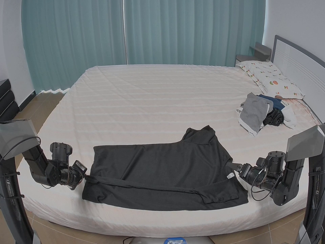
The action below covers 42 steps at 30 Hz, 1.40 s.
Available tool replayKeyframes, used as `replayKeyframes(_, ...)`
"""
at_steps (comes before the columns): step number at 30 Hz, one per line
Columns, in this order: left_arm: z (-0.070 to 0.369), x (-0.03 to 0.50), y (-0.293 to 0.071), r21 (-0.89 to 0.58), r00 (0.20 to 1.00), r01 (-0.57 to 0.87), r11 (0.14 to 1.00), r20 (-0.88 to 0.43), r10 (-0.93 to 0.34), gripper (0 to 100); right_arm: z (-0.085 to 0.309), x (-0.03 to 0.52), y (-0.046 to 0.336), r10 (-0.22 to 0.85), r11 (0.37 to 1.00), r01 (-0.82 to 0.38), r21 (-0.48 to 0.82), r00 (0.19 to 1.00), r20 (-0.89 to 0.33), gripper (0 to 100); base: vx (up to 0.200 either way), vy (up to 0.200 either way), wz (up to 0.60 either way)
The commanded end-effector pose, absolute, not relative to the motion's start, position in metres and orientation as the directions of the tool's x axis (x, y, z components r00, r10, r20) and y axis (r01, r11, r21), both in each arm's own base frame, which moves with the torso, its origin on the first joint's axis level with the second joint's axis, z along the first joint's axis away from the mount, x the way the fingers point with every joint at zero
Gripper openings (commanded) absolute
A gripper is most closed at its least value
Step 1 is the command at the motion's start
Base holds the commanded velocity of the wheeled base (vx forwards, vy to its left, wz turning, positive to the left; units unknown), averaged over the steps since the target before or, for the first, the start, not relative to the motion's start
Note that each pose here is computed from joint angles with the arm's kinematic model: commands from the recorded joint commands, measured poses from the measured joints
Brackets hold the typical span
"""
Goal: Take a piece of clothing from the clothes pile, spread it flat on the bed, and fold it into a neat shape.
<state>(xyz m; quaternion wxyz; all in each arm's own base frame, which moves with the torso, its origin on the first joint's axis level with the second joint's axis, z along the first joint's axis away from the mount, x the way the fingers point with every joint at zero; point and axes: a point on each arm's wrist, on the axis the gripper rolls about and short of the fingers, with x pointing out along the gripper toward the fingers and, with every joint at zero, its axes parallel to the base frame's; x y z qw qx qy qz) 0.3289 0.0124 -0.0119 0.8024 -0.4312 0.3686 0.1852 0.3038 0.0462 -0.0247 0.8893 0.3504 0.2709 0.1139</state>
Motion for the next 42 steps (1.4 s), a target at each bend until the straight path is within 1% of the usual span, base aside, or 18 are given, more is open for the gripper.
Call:
replayKeyframes(1,-0.013,0.328,0.013,-0.554,0.657,-0.617,0.559,-0.753,-0.02,0,-0.043,0.3,0.044,0.398,0.746,0.004,0.666,0.799,-0.451,100,0.0,0.0,0.0)
replayKeyframes(4,-0.013,0.328,0.013,-0.553,0.657,-0.618,0.559,-0.753,-0.019,0,-0.045,0.299,0.044,0.406,0.753,-0.007,0.657,0.791,-0.458,100,0.0,0.0,0.0)
replayKeyframes(10,-0.013,0.328,0.013,-0.554,0.657,-0.617,0.559,-0.753,-0.02,0,-0.048,0.299,0.045,0.454,0.736,-0.034,0.676,0.765,-0.456,100,0.0,0.0,0.0)
replayKeyframes(14,-0.013,0.329,0.012,-0.553,0.657,-0.617,0.56,-0.753,-0.02,0,-0.051,0.301,0.045,0.456,0.737,-0.035,0.675,0.764,-0.457,100,0.0,0.0,0.0)
replayKeyframes(20,-0.013,0.329,0.012,-0.553,0.657,-0.617,0.56,-0.753,-0.02,0,-0.058,0.3,0.045,0.454,0.76,-0.051,0.648,0.755,-0.474,100,0.0,0.0,0.0)
replayKeyframes(28,-0.012,0.329,0.012,-0.554,0.658,-0.616,0.56,-0.752,-0.02,0,-0.063,0.301,0.045,0.456,0.765,-0.051,0.642,0.747,-0.484,100,0.0,0.0,0.0)
replayKeyframes(29,-0.012,0.329,0.013,-0.554,0.658,-0.617,0.559,-0.752,-0.019,0,-0.063,0.301,0.045,0.456,0.765,-0.051,0.642,0.747,-0.484,0,0.0,0.0,0.0)
replayKeyframes(38,-0.013,0.329,0.013,-0.554,0.658,-0.617,0.559,-0.752,-0.019,0,-0.063,0.299,0.043,0.449,0.771,-0.047,0.635,0.748,-0.489,0,0.0,0.0,0.0)
replayKeyframes(42,-0.013,0.329,0.012,-0.553,0.657,-0.617,0.56,-0.753,-0.02,0,-0.057,0.302,0.036,0.435,0.762,-0.037,0.647,0.769,-0.468,0,0.0,0.0,0.0)
